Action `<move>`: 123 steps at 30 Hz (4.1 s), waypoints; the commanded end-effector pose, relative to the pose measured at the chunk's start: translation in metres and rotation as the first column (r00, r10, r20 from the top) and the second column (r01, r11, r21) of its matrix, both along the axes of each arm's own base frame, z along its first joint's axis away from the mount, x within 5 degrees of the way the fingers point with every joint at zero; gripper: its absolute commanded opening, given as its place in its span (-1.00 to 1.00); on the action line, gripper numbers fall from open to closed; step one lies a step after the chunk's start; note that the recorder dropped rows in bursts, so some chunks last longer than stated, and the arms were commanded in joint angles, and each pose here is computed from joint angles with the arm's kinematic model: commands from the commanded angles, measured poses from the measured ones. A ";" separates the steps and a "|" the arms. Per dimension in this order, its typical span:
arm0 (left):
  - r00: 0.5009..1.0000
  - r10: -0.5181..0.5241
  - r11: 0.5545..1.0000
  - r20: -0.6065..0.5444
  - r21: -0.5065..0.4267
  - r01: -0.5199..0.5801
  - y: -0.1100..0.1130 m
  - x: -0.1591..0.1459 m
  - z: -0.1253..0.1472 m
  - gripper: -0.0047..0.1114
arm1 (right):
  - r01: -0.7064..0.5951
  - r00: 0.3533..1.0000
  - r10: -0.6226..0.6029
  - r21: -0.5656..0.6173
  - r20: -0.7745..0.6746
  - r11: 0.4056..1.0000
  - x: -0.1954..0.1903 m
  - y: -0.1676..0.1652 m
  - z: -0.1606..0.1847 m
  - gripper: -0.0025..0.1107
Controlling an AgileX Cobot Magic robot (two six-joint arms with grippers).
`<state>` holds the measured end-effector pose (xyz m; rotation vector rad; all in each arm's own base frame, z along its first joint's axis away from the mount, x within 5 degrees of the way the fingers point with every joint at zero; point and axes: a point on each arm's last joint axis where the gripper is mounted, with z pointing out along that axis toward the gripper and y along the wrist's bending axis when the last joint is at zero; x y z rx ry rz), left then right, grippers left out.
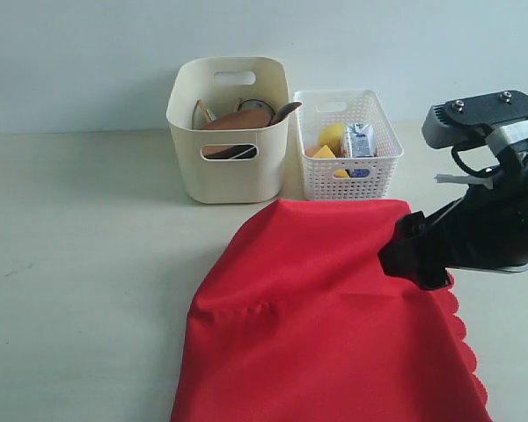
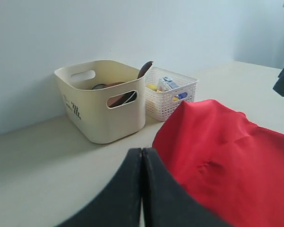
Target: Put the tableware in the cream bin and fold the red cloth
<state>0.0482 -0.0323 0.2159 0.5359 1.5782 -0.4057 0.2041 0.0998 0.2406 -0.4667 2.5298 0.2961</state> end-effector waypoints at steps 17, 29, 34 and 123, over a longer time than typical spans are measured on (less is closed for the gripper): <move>0.934 0.358 0.934 -0.002 0.006 -0.358 0.020 0.008 -0.003 -0.92 | 0.002 1.000 -0.002 0.009 0.026 1.000 0.000 -0.001 0.002 0.57; 0.919 0.388 0.921 -0.069 0.054 -0.385 0.022 0.006 -0.026 -0.92 | 0.008 1.000 -0.009 0.022 0.023 1.000 0.000 0.000 0.002 0.57; 0.919 0.388 0.921 -0.070 0.055 -0.385 0.022 0.006 -0.026 -0.92 | 0.009 1.000 -0.009 0.023 0.025 1.000 0.000 0.000 0.002 0.57; 0.862 0.482 0.876 -0.156 0.111 -0.469 0.028 0.005 -0.035 -0.92 | 0.295 0.708 -0.488 -0.413 -0.511 0.861 0.037 -0.112 -0.134 -0.96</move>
